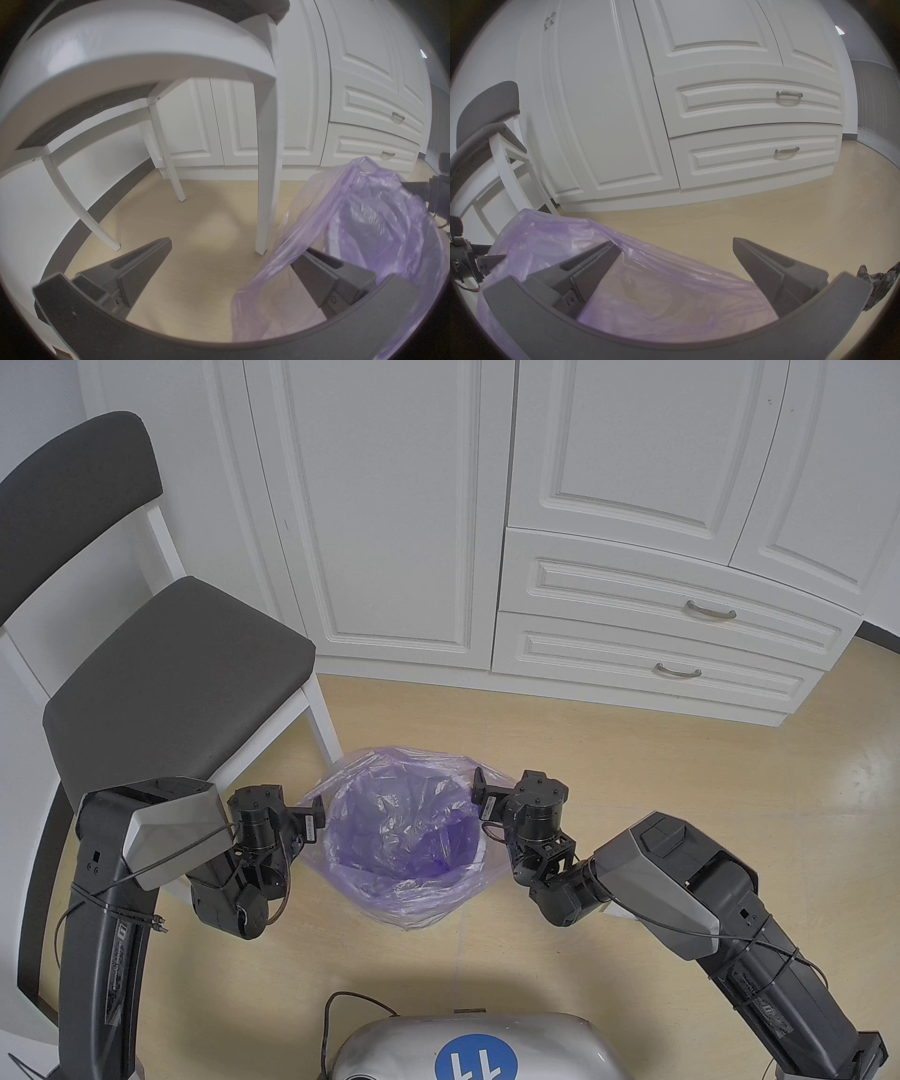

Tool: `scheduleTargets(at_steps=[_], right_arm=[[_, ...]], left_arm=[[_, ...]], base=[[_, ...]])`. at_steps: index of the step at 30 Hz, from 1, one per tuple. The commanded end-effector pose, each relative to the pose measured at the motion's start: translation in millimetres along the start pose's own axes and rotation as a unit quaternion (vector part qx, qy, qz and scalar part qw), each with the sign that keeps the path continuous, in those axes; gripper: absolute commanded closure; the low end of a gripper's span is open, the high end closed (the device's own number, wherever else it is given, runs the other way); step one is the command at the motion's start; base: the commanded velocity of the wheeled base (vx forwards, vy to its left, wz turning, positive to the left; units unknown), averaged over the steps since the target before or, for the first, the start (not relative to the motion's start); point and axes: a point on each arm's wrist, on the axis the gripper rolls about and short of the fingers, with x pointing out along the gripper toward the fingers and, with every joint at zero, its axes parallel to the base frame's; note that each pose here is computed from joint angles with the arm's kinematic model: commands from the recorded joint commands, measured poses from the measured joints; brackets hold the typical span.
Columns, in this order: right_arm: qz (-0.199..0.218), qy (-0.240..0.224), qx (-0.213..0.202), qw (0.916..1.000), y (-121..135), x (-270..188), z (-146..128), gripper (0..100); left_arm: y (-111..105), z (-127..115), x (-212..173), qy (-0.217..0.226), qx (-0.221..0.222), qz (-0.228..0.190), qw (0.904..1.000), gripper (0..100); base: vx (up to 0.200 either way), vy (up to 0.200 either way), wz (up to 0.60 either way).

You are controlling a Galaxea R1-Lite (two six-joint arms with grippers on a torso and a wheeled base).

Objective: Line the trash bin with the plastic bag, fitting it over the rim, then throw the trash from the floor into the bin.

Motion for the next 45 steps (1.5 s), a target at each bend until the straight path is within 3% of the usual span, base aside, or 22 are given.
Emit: scheduleTargets(at_steps=[1, 13, 23, 33, 45], right_arm=[[-0.010, 0.003, 0.000, 0.9999, -9, 7, -7, 0], [-0.030, 0.009, -0.005, 0.9995, -25, 14, 5, 0], [-0.009, 0.027, 0.007, 0.9996, -4, -7, 12, 0], [0.003, 0.021, 0.022, 0.9995, 8, -15, 29, 0], [0.000, 0.021, 0.022, 0.9996, 3, -13, 32, 0]], left_arm=[[-3, -18, 3, 0.017, 0.006, -0.001, 0.9998, 0], [-18, -30, -15, 0.046, 0.019, -0.025, 0.9984, 0], [-13, -24, -27, 0.059, 0.024, -0.028, 0.9976, 0], [-30, -35, -58, 0.095, 0.047, -0.064, 0.9924, 0], [-9, -42, -58, 0.120, 0.052, -0.063, 0.9893, 0]], base=[[0.000, 0.000, 0.00], [0.000, 0.000, 0.00], [0.000, 0.000, 0.00], [0.000, 0.000, 0.00], [0.000, 0.000, 0.00]])
